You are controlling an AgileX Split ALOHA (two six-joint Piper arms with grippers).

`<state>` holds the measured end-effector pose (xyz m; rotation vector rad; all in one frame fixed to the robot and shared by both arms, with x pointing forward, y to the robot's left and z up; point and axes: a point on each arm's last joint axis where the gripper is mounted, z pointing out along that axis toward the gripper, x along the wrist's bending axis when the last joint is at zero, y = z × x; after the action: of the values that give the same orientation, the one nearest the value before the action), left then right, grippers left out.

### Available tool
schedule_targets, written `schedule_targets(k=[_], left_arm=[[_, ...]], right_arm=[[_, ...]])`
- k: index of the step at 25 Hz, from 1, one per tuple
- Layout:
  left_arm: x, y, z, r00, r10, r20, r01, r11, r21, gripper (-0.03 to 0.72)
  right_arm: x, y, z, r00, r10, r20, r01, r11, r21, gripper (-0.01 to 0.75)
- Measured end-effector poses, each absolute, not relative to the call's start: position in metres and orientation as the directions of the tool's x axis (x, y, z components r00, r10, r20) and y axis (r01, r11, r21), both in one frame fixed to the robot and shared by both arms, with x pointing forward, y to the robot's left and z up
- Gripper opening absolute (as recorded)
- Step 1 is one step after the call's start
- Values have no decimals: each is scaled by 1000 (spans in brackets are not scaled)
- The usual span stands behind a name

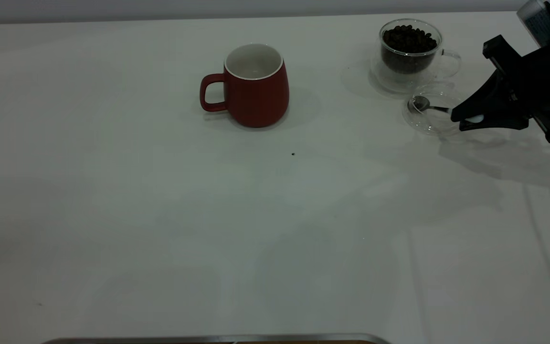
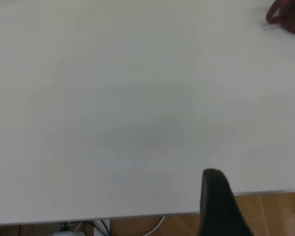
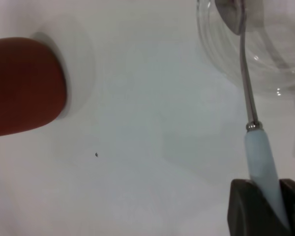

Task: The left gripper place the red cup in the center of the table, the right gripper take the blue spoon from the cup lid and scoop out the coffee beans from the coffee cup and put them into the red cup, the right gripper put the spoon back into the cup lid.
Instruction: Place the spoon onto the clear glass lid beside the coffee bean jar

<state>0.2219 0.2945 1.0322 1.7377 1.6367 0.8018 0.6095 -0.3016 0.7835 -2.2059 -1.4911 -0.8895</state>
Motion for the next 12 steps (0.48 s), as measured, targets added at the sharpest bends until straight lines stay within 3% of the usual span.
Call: schedule_targets(k=[12], left_arm=[[222, 295, 1032, 50, 999, 17, 627, -44, 778, 474]], right_arm=[[605, -298, 770, 282, 681, 676, 918, -397, 18, 107]])
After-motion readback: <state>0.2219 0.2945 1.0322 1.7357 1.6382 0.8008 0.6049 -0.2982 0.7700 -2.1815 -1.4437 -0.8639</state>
